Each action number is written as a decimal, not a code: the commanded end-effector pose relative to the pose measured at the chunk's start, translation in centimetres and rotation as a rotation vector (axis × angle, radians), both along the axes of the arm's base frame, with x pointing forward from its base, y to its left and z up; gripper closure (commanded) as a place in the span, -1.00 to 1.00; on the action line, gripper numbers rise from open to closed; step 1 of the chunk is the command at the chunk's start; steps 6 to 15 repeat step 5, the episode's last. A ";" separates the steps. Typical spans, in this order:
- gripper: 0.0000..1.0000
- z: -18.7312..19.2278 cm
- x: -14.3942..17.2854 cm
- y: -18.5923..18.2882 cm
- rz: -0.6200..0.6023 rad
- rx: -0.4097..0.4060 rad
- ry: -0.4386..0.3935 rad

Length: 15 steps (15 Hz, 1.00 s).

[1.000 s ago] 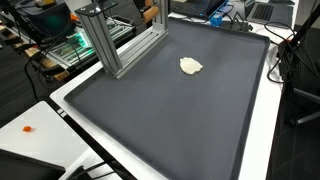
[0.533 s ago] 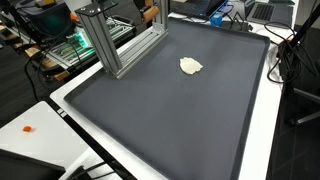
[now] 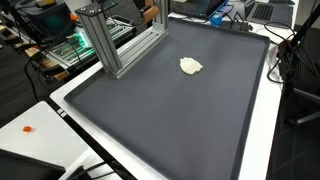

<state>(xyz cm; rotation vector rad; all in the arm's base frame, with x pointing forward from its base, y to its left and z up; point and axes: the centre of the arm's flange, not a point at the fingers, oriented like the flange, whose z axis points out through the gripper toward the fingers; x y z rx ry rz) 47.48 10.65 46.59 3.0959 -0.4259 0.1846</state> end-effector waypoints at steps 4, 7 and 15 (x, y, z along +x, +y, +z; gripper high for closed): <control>-1.00 -0.3 0.6 0.0 -0.007 0.000 0.006; -1.00 -0.3 0.6 0.0 -0.007 0.000 0.006; -1.00 -0.3 0.6 0.0 -0.007 0.000 0.006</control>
